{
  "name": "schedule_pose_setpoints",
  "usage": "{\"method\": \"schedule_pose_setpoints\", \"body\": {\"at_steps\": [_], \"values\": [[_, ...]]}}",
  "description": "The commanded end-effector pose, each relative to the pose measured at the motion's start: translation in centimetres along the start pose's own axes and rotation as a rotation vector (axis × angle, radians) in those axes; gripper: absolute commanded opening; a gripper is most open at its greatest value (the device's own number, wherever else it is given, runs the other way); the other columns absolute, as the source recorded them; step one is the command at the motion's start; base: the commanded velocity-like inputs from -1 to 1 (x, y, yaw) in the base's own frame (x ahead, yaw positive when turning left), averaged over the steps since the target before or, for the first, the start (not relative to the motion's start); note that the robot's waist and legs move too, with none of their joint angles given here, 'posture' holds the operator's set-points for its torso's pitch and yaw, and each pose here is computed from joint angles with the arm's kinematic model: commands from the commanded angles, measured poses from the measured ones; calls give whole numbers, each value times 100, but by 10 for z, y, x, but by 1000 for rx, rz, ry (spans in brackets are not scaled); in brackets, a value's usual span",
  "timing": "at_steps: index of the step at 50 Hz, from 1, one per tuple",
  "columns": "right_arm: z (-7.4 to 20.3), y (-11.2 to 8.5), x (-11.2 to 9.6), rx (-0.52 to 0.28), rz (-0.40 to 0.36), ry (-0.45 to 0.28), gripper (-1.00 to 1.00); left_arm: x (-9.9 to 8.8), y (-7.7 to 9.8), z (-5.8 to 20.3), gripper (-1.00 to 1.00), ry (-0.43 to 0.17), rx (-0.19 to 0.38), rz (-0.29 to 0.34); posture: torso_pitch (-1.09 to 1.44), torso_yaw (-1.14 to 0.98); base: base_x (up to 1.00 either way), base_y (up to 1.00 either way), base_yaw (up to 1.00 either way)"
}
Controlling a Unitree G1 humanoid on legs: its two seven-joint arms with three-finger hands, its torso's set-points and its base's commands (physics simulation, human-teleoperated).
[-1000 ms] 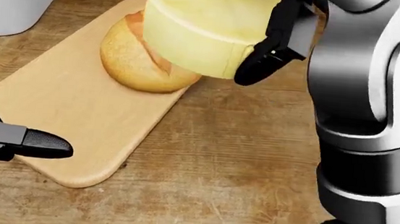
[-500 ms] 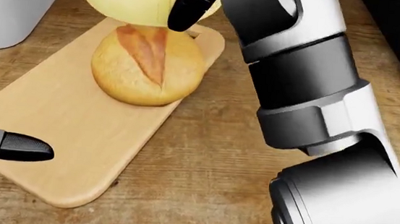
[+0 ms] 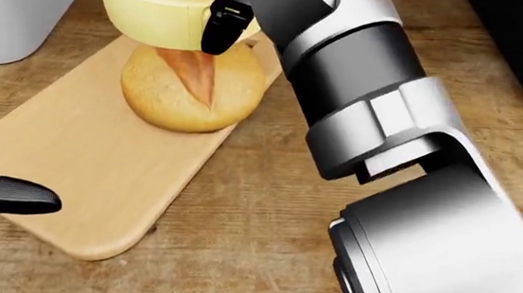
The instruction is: Pick up the wedge of cheese and place it on the slice of bread to prepare a simple cheese on bread dish.
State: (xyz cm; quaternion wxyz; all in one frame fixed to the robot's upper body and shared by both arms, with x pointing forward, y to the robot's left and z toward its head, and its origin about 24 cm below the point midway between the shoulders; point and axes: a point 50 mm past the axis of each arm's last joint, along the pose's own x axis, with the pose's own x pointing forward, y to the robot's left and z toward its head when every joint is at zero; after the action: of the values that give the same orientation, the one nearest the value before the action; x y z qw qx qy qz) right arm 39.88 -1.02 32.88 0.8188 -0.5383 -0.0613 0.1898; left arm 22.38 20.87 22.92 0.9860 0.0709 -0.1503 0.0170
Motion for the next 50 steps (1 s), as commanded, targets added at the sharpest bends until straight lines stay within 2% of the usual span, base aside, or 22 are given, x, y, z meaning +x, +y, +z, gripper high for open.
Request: {"method": "schedule_pose_setpoints", "body": {"at_steps": [1,29,46,47,50], "values": [[20,-25,-10,-30,-111,-71,-100,-1,2,12,100,-72,19,8,0,0,0,0,0],[17,-4,2,-32,-98,-53,-100,-5,7,9,100,-71,15,21,0,0,0,0,0],[15,6,8,-3,-140,-67,-100,-5,10,6,100,-67,14,25,0,0,0,0,0],[14,6,8,0,-144,-67,-87,-6,11,6,100,-66,14,26,0,0,0,0,0],[13,8,9,0,-147,-64,-78,-6,11,5,100,-65,14,27,0,0,0,0,0]]}}
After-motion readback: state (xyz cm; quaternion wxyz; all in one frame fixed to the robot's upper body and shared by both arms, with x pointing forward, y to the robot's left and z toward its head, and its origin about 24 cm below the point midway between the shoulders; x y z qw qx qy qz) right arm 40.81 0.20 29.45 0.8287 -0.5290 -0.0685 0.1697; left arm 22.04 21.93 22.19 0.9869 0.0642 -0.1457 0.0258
